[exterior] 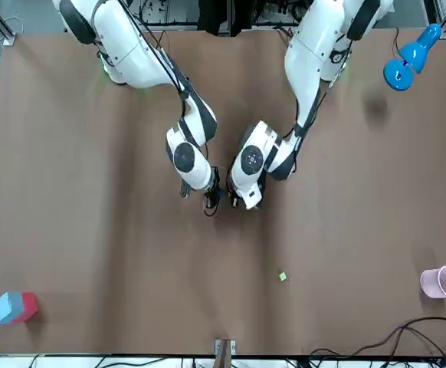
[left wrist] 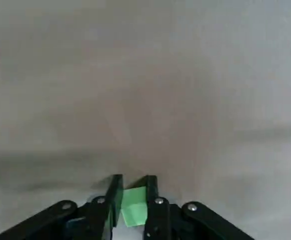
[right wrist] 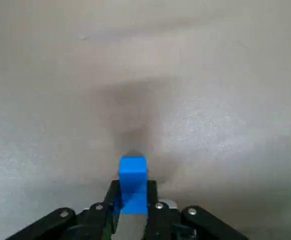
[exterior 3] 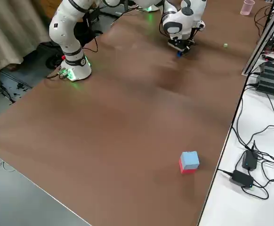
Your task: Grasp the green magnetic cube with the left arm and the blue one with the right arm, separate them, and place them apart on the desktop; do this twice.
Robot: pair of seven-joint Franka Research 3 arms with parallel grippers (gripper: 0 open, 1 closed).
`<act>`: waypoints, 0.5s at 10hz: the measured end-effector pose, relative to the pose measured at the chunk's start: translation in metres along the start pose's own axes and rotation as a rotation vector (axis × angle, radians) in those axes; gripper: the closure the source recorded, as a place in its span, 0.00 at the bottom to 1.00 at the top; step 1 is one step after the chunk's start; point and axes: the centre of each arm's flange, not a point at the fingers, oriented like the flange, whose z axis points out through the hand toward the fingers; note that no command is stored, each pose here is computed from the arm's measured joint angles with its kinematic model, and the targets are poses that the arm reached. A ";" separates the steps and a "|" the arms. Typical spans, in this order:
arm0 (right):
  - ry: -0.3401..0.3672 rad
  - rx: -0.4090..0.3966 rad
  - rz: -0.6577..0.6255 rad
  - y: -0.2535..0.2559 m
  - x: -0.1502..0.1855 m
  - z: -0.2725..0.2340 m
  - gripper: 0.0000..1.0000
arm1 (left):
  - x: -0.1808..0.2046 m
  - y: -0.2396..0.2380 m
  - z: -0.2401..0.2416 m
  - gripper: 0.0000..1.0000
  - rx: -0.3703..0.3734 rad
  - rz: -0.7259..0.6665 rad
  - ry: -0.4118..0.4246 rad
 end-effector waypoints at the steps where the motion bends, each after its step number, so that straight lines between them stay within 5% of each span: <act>1: 0.000 0.000 -0.003 -0.001 0.000 -0.005 0.62 | 0.009 -0.001 -0.006 0.76 0.040 0.023 0.011; 5: -0.007 -0.004 -0.017 -0.009 -0.006 -0.047 0.04 | 0.052 -0.039 -0.072 0.76 0.175 0.126 0.043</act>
